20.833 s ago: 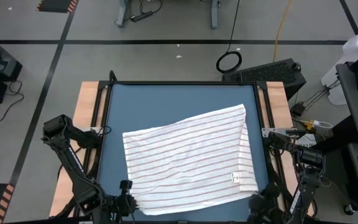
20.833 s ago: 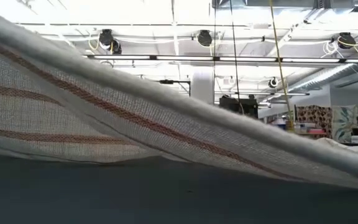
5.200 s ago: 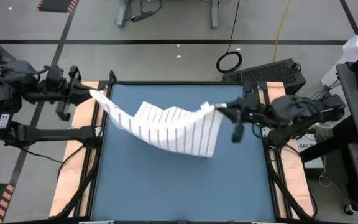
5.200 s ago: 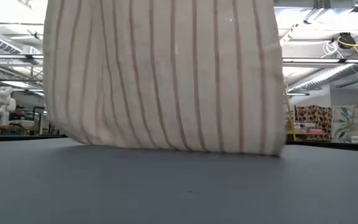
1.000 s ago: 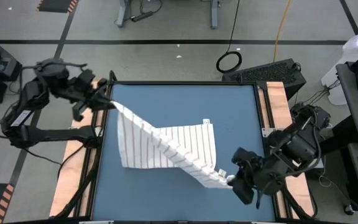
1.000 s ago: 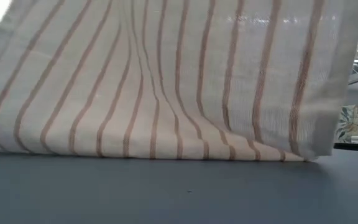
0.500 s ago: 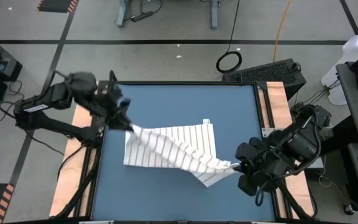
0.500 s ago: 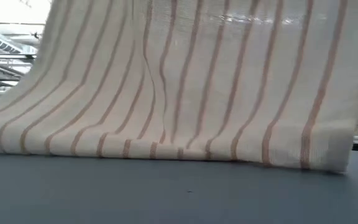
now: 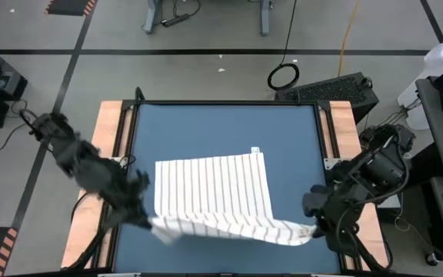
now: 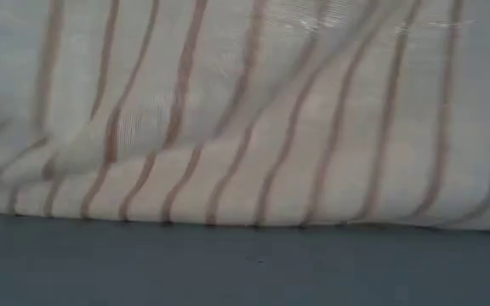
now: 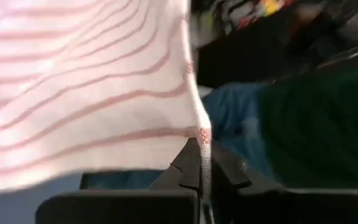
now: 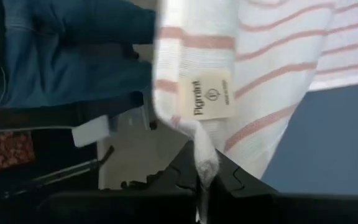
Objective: Roll towel
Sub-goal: Fold the white towel
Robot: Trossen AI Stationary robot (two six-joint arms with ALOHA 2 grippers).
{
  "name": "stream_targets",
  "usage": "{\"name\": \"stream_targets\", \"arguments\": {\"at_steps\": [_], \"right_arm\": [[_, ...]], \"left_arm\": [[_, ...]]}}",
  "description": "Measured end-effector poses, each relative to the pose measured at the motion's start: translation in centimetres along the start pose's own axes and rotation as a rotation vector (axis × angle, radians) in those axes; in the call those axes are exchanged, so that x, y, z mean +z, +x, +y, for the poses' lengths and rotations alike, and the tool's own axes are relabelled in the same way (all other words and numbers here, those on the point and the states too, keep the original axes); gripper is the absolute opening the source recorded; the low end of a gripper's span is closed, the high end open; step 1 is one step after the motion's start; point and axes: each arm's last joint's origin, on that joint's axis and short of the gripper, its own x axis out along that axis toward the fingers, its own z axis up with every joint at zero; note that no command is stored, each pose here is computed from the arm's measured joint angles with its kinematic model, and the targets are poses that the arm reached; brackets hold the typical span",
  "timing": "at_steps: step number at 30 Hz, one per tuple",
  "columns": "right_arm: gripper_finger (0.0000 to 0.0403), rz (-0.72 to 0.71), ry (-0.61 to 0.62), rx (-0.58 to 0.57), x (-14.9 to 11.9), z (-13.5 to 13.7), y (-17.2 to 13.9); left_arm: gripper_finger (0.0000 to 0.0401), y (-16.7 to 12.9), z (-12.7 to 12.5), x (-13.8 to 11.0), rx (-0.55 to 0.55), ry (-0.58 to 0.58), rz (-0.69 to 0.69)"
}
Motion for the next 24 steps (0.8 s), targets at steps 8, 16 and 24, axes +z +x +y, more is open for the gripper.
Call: {"name": "stream_targets", "arguments": {"at_steps": [8,16,24], "right_arm": [[0.0,0.075,-0.043,0.072,0.4,-0.5,4.5],[0.0,0.122,0.005,-0.036,-0.2,-2.8,8.8],[0.0,0.028,-0.051,-0.267,0.4,-5.5,9.9]], "left_arm": [[0.0011,4.7,0.1,-3.3,0.181,-0.095,0.077],[0.0011,6.8,2.3,-6.6,0.549,-0.156,0.053],[0.0011,9.6,3.9,-8.6,0.753,-0.079,0.07]]}}
